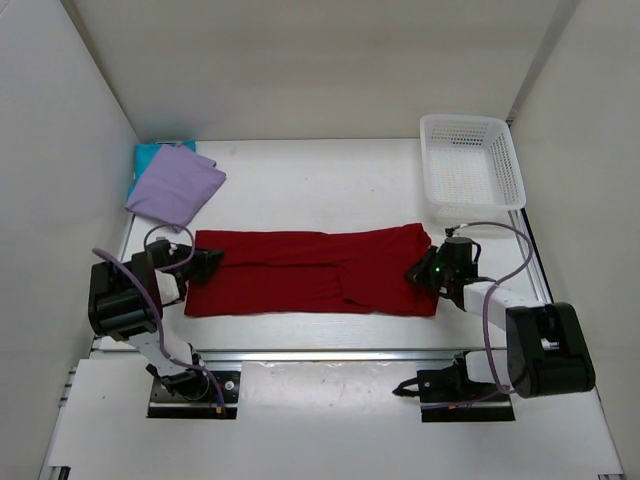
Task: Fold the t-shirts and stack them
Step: Fold the other side of the tshirt into a rectangle, then rotate the tshirt 90 degrees
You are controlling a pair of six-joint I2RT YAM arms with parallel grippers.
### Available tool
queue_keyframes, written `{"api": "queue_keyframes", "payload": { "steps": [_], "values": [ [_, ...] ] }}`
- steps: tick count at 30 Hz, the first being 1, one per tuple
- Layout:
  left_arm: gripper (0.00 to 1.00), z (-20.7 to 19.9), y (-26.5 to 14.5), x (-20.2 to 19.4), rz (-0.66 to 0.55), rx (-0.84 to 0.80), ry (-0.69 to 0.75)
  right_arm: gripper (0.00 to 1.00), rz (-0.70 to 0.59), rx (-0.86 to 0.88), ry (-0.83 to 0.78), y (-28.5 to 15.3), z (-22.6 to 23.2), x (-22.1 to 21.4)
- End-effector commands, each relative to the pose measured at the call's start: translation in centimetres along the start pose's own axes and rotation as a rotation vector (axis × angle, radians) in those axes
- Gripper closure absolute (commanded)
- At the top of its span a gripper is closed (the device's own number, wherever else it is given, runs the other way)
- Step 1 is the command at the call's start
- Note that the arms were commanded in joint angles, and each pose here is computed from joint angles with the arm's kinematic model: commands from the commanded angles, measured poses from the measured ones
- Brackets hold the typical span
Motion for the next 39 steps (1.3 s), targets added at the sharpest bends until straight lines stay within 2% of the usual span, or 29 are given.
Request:
{"api": "queue_keyframes", "payload": {
  "steps": [1,4,6,7,9,10,12,17,19,20,21,23,24,25,26,27,28,29,31,33,35,36,38,39],
  "values": [
    [0.73,-1.6,-1.6,1.3,-0.083,-0.06,0.009,0.98,-0.043,-0.017,0.0,-0.9,-0.1,1.1],
    [0.71,-4.5,-2.7,0.3,-0.086,-0.114,0.126,0.84,-0.071,0.031,-0.111,-1.3,4.1,2.0],
    [0.68,-7.9,-3.8,0.1,-0.132,-0.16,0.252,0.8,-0.09,0.064,-0.193,-1.3,7.5,2.5],
    [0.68,-8.2,-3.8,-1.2,-0.108,-0.149,0.319,0.8,-0.07,0.076,-0.223,-0.8,8.5,1.5],
    [0.65,-10.7,-4.5,-2.5,-0.117,-0.197,0.413,0.83,-0.043,0.098,-0.248,0.5,10.2,1.1],
    [0.65,-11.2,-4.7,-3.4,-0.096,-0.205,0.456,0.85,0.009,0.077,-0.256,1.8,9.8,-0.4],
    [0.63,-12.7,-4.7,-6.7,0.009,-0.253,0.55,0.92,0.071,0.054,-0.264,4.2,9.7,-1.3],
    [0.62,-12.5,-5.6,-11.6,0.15,-0.315,0.618,0.99,0.163,-0.007,-0.271,8.6,9.2,-1.7],
    [0.62,-12.0,-5.9,-12.6,0.175,-0.323,0.635,1.0,0.18,0.004,-0.276,11.7,10.6,-0.1],
    [0.62,-11.7,-6.1,-13.2,0.192,-0.325,0.634,1.0,0.14,0.056,-0.299,12.5,13.6,2.2],
    [0.62,-12.0,-6.4,-13.4,0.192,-0.34,0.637,1.0,0.194,0.003,-0.295,14.3,12.5,1.6],
    [0.62,-11.3,-6.6,-13.5,0.203,-0.333,0.634,1.0,0.14,0.035,-0.374,20.4,17.8,6.5],
    [0.62,-11.1,-6.7,-13.4,0.212,-0.332,0.629,1.0,0.058,0.151,-0.405,19.5,25.4,11.8],
    [0.62,-10.9,-6.7,-13.2,0.211,-0.323,0.628,1.0,0.21,0.092,-0.406,23.4,22.4,9.3],
    [0.62,-10.8,-7.0,-13.3,0.218,-0.323,0.628,0.96,-0.01,0.309,-0.432,19.4,32.3,16.3],
    [0.61,-10.7,-7.2,-13.3,0.215,-0.317,0.64,0.85,0.039,0.402,-0.418,21.8,31.9,15.1],
    [0.61,-10.0,-7.2,-13.4,0.22,-0.293,0.645,0.82,0.033,0.504,-0.352,19.8,32.8,15.6],
    [0.61,-9.7,-7.4,-13.3,0.212,-0.285,0.648,0.78,0.019,0.499,-0.34,17.4,33.0,15.2],
    [0.61,-9.5,-7.6,-13.2,0.199,-0.286,0.642,0.57,-0.063,0.495,-0.409,13.8,34.7,16.5],
    [0.6,-9.3,-7.7,-13.2,0.206,-0.284,0.64,0.53,-0.086,0.547,-0.482,8.8,37.7,16.7],
    [0.59,-9.3,-7.8,-13.3,0.209,-0.287,0.651,0.53,-0.08,0.523,-0.527,6.3,38.4,15.3],
    [0.59,-9.1,-7.7,-13.0,0.208,-0.282,0.645,0.53,-0.036,0.484,-0.532,6.9,36.9,13.7],
    [0.6,-8.9,-7.5,-11.0,0.182,-0.249,0.643,0.57,-0.018,0.52,-0.544,4.4,36.8,10.4],
    [0.59,-9.0,-7.5,-10.6,0.184,-0.247,0.644,0.58,0.032,0.485,-0.521,4.4,34.1,7.8]
  ]
}}
Point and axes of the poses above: each gripper's point midway between its finger pads, its own y axis out along the fingers, its own z axis along the line the jaws close on, x = y × z, the point moved 2 cm from there along -y, back along the fingers, and after that the axes turned 6 degrees about y, right-handed, at the moved point
